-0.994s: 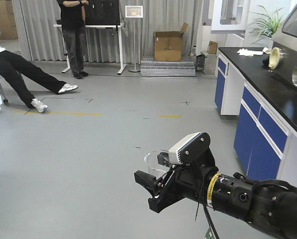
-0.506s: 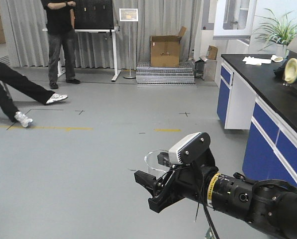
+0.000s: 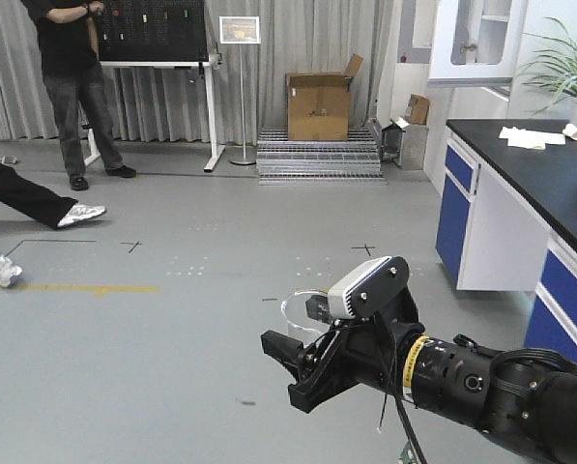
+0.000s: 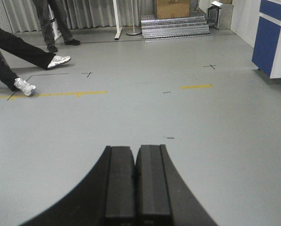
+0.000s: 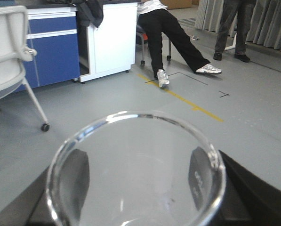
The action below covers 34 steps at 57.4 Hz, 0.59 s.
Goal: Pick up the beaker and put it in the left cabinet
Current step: 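Drive the base to the white cabinet holding the beaker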
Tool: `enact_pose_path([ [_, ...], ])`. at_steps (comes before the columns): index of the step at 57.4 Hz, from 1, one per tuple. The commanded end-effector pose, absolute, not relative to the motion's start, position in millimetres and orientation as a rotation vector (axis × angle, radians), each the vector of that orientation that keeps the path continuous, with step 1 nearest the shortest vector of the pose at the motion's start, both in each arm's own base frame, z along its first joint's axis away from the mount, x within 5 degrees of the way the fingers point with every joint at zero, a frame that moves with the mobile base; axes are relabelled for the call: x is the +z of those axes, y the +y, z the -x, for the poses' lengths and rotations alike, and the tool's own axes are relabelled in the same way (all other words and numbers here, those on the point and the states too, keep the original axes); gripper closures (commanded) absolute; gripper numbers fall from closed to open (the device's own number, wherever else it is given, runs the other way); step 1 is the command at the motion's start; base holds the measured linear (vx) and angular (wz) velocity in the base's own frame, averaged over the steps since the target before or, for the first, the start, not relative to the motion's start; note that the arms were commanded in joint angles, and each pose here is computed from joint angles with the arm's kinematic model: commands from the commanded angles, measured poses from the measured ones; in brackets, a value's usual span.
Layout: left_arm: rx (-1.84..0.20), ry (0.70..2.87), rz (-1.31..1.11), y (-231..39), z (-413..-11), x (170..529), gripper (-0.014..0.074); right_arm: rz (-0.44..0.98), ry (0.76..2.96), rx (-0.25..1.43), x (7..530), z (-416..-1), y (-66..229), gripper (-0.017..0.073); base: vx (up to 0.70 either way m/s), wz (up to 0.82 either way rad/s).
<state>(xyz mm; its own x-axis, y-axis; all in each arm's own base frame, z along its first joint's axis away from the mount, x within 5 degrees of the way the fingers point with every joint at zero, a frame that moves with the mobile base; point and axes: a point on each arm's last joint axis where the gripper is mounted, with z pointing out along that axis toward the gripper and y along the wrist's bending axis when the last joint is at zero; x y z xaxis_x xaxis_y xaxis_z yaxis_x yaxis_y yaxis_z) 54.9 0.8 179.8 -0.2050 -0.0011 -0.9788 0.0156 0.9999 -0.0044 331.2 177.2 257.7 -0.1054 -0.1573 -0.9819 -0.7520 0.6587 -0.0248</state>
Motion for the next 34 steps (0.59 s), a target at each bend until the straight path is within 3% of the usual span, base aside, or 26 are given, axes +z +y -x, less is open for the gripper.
enact_pose_path([
  [1, -0.039, 1.669, -0.021, -0.9, -54.7, 191.3, 0.059, 0.729, 1.503, 0.638, 289.2, -327.2, 177.2, 0.0331, 0.78, -0.01],
  [34, -0.039, 1.669, -0.021, -0.9, -54.7, 191.3, 0.059, 0.727, 1.515, 0.63, 287.8, -327.5, 176.6, 0.0331, 0.8, -0.03],
])
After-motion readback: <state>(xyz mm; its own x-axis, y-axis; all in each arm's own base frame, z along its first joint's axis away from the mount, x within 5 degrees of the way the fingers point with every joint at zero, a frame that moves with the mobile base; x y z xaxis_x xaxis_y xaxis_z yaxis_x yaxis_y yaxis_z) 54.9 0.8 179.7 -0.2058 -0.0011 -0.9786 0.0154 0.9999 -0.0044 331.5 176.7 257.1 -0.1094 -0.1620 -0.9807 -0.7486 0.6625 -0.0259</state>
